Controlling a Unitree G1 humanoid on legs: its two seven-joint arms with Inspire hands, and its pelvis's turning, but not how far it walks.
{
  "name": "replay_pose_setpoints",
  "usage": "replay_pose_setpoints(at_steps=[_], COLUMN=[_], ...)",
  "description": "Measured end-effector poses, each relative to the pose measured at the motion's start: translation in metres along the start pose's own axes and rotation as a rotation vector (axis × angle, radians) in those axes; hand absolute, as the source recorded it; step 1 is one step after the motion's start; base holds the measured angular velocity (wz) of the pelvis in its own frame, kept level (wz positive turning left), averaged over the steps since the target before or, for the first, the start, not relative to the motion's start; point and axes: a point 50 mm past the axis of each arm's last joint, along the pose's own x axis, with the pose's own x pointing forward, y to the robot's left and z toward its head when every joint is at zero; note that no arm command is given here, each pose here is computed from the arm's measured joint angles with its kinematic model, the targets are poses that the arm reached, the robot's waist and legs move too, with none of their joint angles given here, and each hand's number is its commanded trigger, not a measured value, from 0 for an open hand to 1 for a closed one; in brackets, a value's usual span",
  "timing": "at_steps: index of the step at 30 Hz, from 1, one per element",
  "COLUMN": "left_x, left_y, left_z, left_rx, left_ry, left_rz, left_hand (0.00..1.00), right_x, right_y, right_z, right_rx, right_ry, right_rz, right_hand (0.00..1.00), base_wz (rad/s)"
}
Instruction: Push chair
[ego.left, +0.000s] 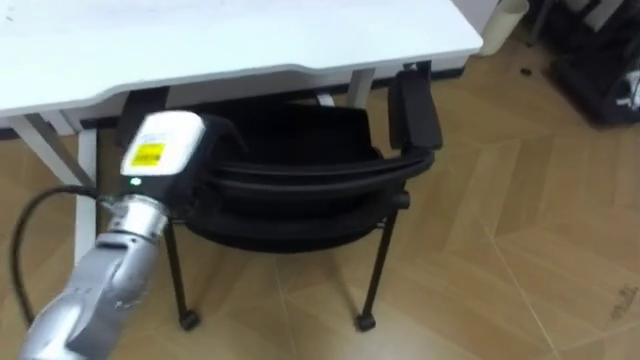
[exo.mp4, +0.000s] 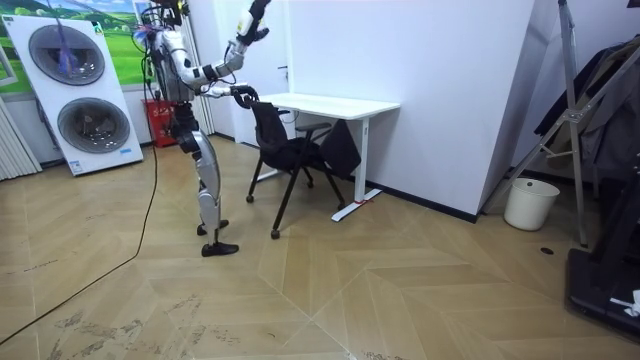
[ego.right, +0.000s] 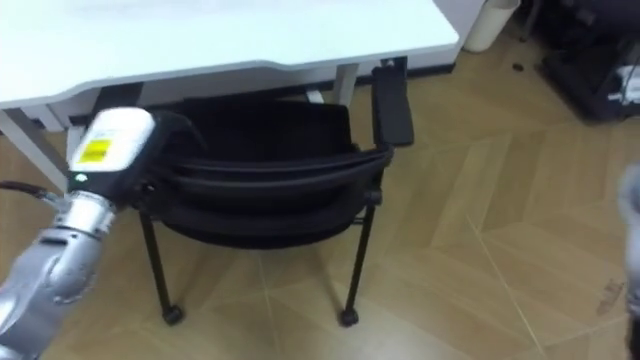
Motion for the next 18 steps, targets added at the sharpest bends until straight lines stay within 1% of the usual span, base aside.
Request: replay_pose_setpoints(at_steps=[1, 2, 3, 4, 5, 6, 8, 9, 10, 11, 12, 13, 14, 15, 17, 18], left_x=[-0.003, -0.004, -0.006, -0.013, -0.021, -0.023, -0.032, -0.036, -0.048, -0.063, -0.069, -0.082, -0.095, -0.101, -0.122, -0.125], left_y=[0.011, 0.017, 0.019, 0.023, 0.034, 0.042, 0.09, 0.1, 0.109, 0.112, 0.111, 0.104, 0.093, 0.087, 0.062, 0.056], left_z=[-0.009, -0.014, -0.017, -0.026, -0.032, -0.032, -0.03, -0.03, -0.035, -0.045, -0.049, -0.057, -0.065, -0.069, -0.081, -0.083], left_rx=[-0.027, -0.042, -0.047, -0.067, -0.109, -0.136, -0.257, -0.285, -0.328, -0.373, -0.396, -0.428, -0.464, -0.479, -0.513, -0.525], left_ry=[0.044, 0.077, 0.095, 0.142, 0.179, 0.188, 0.176, 0.17, 0.189, 0.255, 0.293, 0.376, 0.481, 0.536, 0.733, 0.766], left_rz=[0.063, 0.109, 0.126, 0.164, 0.249, 0.316, 0.667, 0.749, 0.861, 0.947, 0.975, 1.006, 1.026, 1.031, 1.013, 1.003], left_hand=[0.0, 0.0, 0.0, 0.0, 0.0, 0.0, 0.0, 0.0, 0.0, 0.0, 0.0, 0.0, 0.0, 0.0, 0.0, 0.0], right_x=[0.002, 0.003, 0.004, 0.002, -0.001, -0.003, -0.013, -0.016, -0.022, -0.031, -0.038, -0.055, -0.076, -0.086, -0.128, -0.138], right_y=[-0.009, -0.015, -0.017, -0.02, -0.026, -0.028, -0.038, -0.041, -0.046, -0.053, -0.057, -0.066, -0.076, -0.08, -0.09, -0.091], right_z=[-0.005, -0.008, -0.008, -0.01, -0.015, -0.017, -0.03, -0.032, -0.038, -0.046, -0.051, -0.064, -0.079, -0.084, -0.1, -0.102], right_rx=[0.004, 0.02, 0.029, 0.044, 0.048, 0.05, 0.1, 0.112, 0.131, 0.162, 0.168, 0.151, 0.129, 0.123, 0.133, 0.149], right_ry=[0.029, 0.052, 0.063, 0.082, 0.107, 0.124, 0.227, 0.252, 0.299, 0.366, 0.409, 0.507, 0.631, 0.693, 0.936, 0.99], right_rz=[-0.062, -0.118, -0.139, -0.162, -0.175, -0.177, -0.18, -0.178, -0.17, -0.165, -0.164, -0.173, -0.199, -0.212, -0.242, -0.254], right_hand=[0.0, 0.0, 0.0, 0.0, 0.0, 0.0, 0.0, 0.0, 0.0, 0.0, 0.0, 0.0, 0.0, 0.0, 0.0, 0.0], base_wz=[0.13, 0.14, 0.07, 0.0, -0.04, -0.05, -0.1, -0.14, -0.11, -0.05, 0.0, 0.07, 0.05, 0.0, -0.09, -0.05])
